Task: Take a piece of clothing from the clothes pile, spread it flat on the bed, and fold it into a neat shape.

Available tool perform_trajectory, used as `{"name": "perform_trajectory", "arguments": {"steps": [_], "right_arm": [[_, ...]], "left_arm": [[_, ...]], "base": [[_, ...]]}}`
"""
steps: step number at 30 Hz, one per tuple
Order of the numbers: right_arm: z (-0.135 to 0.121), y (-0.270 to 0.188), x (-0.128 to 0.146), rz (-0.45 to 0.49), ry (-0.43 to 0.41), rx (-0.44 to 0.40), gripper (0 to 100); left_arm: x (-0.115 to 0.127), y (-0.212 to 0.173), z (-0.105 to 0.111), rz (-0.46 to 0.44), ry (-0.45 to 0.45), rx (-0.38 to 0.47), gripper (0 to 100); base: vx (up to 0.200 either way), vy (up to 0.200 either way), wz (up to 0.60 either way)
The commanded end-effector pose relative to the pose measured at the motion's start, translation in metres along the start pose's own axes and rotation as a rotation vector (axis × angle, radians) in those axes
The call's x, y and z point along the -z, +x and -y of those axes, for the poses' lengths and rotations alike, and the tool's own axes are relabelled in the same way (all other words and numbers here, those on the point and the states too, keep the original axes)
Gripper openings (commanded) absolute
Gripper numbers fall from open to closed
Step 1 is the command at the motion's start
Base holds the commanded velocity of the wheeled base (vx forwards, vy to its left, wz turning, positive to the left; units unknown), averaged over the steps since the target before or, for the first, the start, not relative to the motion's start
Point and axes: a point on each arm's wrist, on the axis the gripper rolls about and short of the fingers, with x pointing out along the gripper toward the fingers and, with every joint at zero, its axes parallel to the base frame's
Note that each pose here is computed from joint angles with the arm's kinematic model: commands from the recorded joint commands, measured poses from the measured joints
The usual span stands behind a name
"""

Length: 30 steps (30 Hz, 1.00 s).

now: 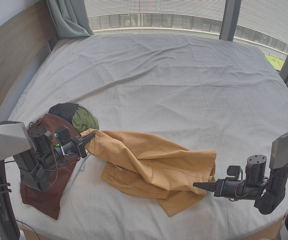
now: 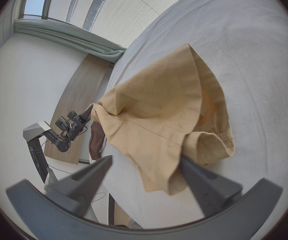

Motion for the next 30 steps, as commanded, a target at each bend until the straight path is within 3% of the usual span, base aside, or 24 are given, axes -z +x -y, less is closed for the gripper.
{"name": "perform_trajectory", "arguments": {"steps": [1,18,30], "right_arm": [[0.002,0.003,-0.004,0.017,-0.001,0.000,100],[0.002,0.020,-0.023,0.106,0.006,-0.005,100],[-0.009,0.034,-0.023,0.098,0.019,-0.054,100]], "left_arm": [[-0.001,0.000,0.001,0.003,0.002,0.004,0],[-0.004,0.001,0.005,0.010,0.007,0.013,0],[-0.004,0.001,0.005,0.011,0.008,0.014,0]], "base": [[0.000,0.000,0.00],[0.000,0.000,0.00],[0.000,0.000,0.00]]}}
